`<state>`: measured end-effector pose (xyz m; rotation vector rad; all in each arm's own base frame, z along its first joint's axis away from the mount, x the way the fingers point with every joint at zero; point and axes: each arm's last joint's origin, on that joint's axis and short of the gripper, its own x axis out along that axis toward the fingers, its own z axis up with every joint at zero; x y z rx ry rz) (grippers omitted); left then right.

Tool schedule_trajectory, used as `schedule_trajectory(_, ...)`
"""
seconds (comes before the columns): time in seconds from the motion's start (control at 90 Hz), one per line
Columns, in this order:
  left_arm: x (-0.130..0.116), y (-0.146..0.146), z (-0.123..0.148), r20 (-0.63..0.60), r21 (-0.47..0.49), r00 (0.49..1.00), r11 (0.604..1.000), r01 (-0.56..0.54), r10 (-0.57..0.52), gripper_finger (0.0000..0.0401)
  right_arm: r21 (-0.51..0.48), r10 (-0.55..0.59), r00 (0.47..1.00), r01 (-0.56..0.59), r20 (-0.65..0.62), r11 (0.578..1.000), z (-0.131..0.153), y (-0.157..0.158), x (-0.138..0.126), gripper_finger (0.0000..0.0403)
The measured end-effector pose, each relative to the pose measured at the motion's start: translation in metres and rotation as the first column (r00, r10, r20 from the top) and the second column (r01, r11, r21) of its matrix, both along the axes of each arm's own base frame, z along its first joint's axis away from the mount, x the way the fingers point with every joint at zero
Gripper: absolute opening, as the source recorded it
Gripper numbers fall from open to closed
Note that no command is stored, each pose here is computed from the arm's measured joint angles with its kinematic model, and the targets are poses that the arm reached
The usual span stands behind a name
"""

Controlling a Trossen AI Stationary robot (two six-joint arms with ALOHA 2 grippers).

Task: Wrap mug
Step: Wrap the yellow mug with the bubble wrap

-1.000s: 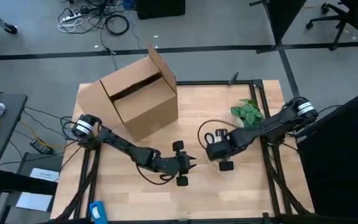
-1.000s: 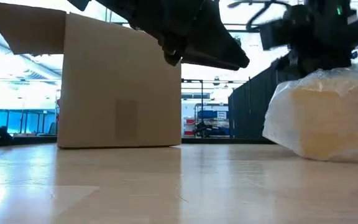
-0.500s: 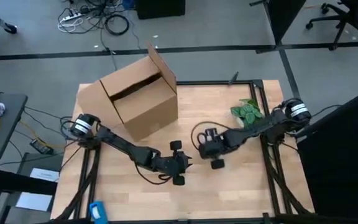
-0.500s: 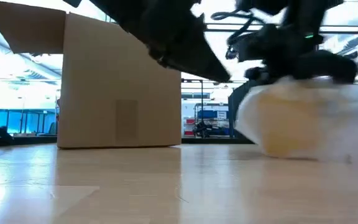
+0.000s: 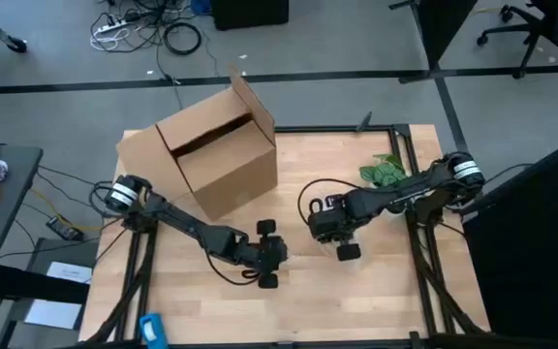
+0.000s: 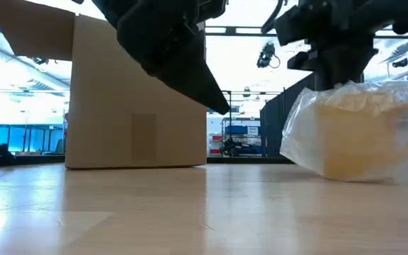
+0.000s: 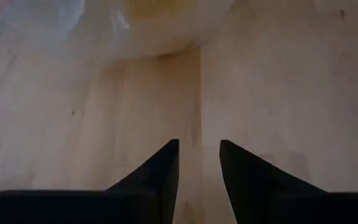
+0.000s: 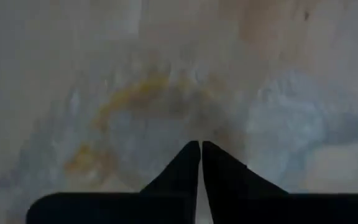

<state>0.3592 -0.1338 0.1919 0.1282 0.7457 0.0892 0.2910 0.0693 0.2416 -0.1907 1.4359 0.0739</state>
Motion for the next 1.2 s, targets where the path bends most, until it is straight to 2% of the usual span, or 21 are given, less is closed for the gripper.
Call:
schedule_trajectory(0.156,0.0,0.0,0.0,-0.007,-0.018,1.0,1.0,0.009,-0.009,0.0101,-0.037,0.057,0.998,-0.056,0.023,0.998,0.005,0.008,0.0,0.0)
schedule_trajectory(0.322,0.0,-0.001,0.0,-0.009,-0.035,1.0,0.999,0.009,-0.009,0.0101,-0.175,0.098,0.994,-0.089,0.044,0.981,0.01,0.02,-0.004,0.0)
schedule_trajectory(0.389,0.0,-0.001,0.0,-0.009,-0.035,1.0,0.999,0.009,-0.009,0.0101,-0.204,0.104,0.992,-0.089,0.066,0.975,0.005,0.021,-0.004,0.0)
schedule_trajectory(0.6,0.001,-0.001,0.001,0.006,-0.043,1.0,0.999,0.006,-0.006,0.0101,-0.128,0.067,0.995,-0.058,0.07,0.99,-0.051,0.018,-0.016,0.0)
schedule_trajectory(0.733,0.002,-0.002,0.001,0.018,-0.047,1.0,0.999,0.007,-0.006,0.0101,-0.081,0.019,0.998,-0.014,0.056,0.997,-0.064,0.017,-0.023,0.0)
schedule_trajectory(0.867,0.002,-0.001,0.002,0.021,-0.045,1.0,0.999,0.003,-0.002,0.0101,-0.067,0.024,0.999,-0.022,0.026,0.998,-0.043,0.02,-0.025,0.0)
schedule_trajectory(0.989,0.002,-0.001,0.002,0.025,-0.062,0.999,0.998,-0.019,0.021,0.0101,-0.057,0.053,0.996,-0.049,0.073,0.997,-0.005,0.027,-0.031,0.0)
schedule_trajectory(1.133,0.001,-0.002,0.002,0.025,-0.061,0.999,0.998,-0.02,0.022,0.0101,-0.108,0.042,0.987,-0.025,0.155,0.994,0.022,0.031,-0.043,0.0)
schedule_trajectory(1.2,0.001,-0.001,0.002,0.027,-0.055,0.999,0.998,-0.025,0.026,0.0101,-0.132,0.022,0.983,0.002,0.18,0.991,0.022,0.031,-0.046,0.0)
